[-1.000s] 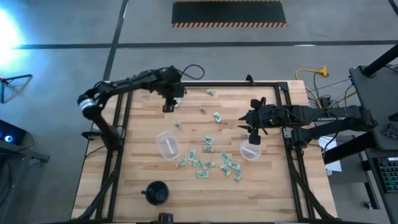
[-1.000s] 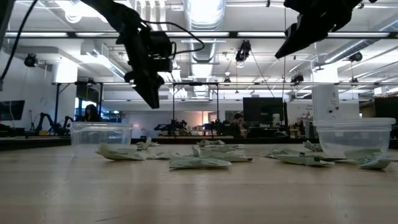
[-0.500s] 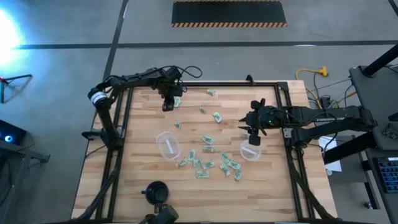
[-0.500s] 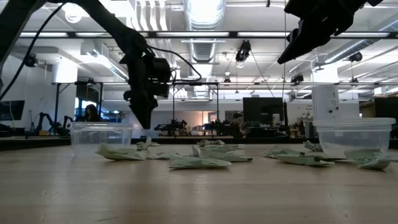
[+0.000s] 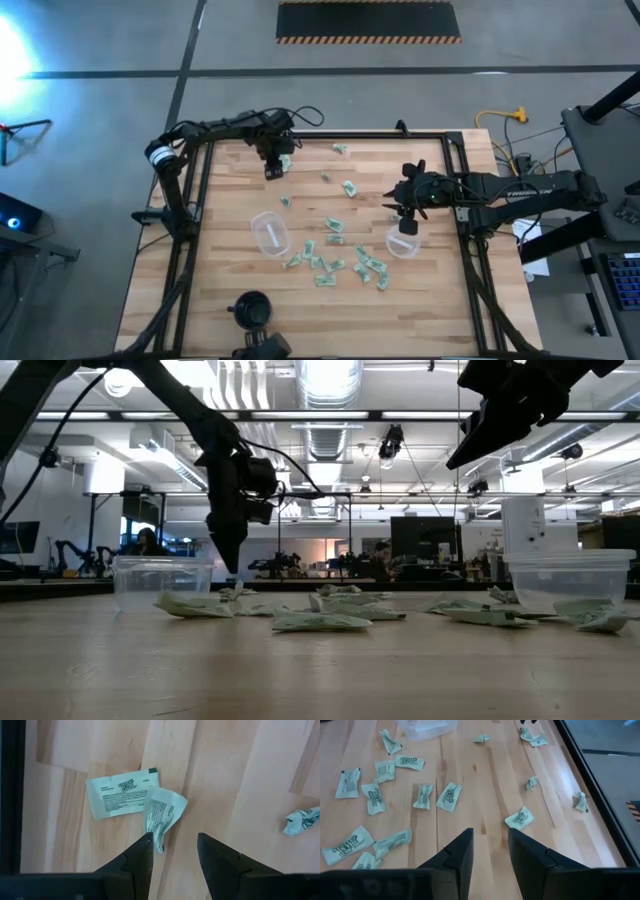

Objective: Pick and place Stevia / Truvia into bins
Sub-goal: Put the stevia packet into the oval transparent container

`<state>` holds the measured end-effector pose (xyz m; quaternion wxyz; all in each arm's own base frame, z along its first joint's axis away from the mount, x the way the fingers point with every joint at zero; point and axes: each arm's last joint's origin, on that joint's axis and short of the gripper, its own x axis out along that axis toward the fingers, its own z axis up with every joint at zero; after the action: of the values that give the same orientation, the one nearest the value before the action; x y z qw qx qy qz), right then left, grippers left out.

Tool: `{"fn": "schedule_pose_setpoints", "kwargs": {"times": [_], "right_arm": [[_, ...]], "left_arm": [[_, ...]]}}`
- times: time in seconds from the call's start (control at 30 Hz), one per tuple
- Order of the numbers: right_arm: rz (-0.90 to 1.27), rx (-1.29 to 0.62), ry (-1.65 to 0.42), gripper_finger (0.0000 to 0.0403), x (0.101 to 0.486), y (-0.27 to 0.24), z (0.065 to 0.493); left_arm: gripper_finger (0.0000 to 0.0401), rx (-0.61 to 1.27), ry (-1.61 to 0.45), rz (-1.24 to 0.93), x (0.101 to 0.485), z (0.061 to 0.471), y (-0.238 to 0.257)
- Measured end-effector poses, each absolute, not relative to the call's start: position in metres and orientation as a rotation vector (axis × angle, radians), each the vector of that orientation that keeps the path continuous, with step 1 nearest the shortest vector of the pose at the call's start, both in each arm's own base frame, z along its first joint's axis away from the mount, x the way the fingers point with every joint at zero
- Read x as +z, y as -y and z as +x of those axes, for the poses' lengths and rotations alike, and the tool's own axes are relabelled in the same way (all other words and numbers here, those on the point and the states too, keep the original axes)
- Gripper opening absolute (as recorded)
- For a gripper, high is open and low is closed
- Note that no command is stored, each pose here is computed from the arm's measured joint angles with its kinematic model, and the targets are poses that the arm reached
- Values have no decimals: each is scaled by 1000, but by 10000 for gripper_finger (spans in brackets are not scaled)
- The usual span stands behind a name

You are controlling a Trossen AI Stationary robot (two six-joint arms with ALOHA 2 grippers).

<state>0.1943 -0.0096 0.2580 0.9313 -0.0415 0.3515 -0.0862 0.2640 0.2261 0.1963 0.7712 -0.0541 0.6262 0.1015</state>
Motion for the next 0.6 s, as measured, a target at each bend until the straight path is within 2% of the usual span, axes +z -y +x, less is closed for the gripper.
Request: {"fn": "schedule_pose_setpoints", "kwargs": {"times": [0.2, 0.6], "right_arm": [[-86, -176, -730, 110, 255, 10, 194], [-111, -168, -737, 103, 253, 10, 193]], "left_arm": [[136, 252, -1386, -112, 196, 270, -218], [136, 391, -1393, -237, 203, 269, -211]]}}
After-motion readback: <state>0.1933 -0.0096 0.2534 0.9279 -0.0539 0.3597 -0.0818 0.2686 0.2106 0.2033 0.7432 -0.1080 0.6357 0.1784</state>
